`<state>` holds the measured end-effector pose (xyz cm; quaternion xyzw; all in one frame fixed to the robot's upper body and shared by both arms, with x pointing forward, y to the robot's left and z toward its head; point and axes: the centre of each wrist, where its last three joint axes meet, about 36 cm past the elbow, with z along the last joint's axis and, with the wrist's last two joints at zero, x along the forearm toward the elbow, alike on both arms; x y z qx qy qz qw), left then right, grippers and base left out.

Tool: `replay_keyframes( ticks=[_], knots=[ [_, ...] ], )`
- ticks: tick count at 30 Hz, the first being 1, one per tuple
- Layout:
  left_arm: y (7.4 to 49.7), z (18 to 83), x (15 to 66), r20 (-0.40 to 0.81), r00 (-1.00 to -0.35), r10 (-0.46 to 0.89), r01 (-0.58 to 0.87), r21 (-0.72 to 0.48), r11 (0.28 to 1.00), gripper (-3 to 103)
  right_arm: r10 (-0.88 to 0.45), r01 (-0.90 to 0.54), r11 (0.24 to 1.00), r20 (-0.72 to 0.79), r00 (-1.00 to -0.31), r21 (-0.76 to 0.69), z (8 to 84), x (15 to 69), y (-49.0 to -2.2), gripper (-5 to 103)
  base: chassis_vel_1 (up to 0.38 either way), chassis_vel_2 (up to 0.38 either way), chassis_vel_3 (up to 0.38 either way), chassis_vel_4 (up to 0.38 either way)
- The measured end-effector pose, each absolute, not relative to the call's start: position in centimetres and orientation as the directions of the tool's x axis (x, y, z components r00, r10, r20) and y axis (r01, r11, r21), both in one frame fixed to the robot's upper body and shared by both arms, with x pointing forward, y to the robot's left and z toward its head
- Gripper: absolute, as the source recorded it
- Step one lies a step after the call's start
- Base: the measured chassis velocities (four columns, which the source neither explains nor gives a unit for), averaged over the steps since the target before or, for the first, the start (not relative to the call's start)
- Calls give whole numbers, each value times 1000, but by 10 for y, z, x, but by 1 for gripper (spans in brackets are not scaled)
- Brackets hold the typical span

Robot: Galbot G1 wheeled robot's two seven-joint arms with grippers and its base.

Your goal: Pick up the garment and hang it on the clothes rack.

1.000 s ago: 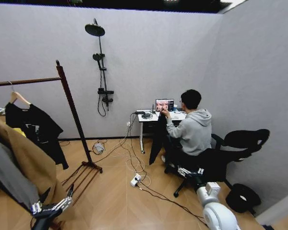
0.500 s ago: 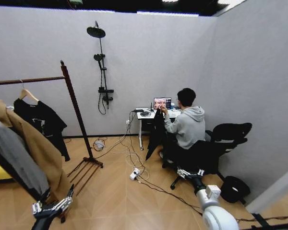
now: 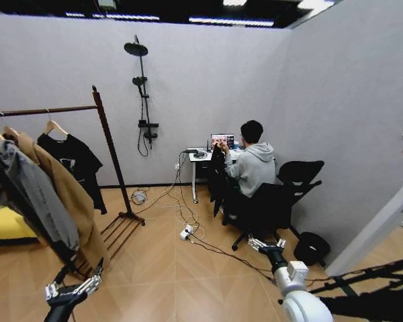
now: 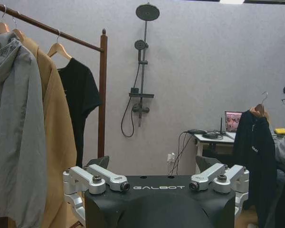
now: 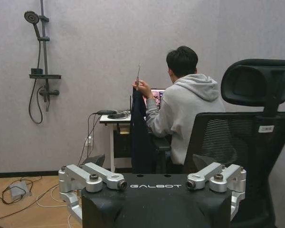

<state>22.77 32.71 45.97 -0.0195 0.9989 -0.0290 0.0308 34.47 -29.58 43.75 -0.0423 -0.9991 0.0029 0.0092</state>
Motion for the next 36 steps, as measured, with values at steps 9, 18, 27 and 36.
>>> replay_keyframes(
  ticks=[9, 18, 27, 36],
  knots=[
    [327, 460, 228, -60, -997, -41, -37, -59, 998, 100, 78, 77, 997, 17, -997, -13, 438, 347, -289, 100, 195, -210, -211, 193],
    [327, 460, 228, -60, -997, -41, -37, -59, 998, 100, 75, 75, 997, 23, -997, -14, 434, 346, -290, 100, 201, -197, -197, 180],
    [327, 460, 228, -60, -997, -41, -37, -59, 998, 100, 53, 53, 998, 4, -999, -17, 430, 347, -290, 100, 147, -151, -152, 152],
    [327, 460, 228, -60, -997, -41, -37, -59, 998, 100, 20, 19, 1000, 14, -1000, -17, 427, 344, -295, 100, 8, -12, -18, 24]
  ],
)
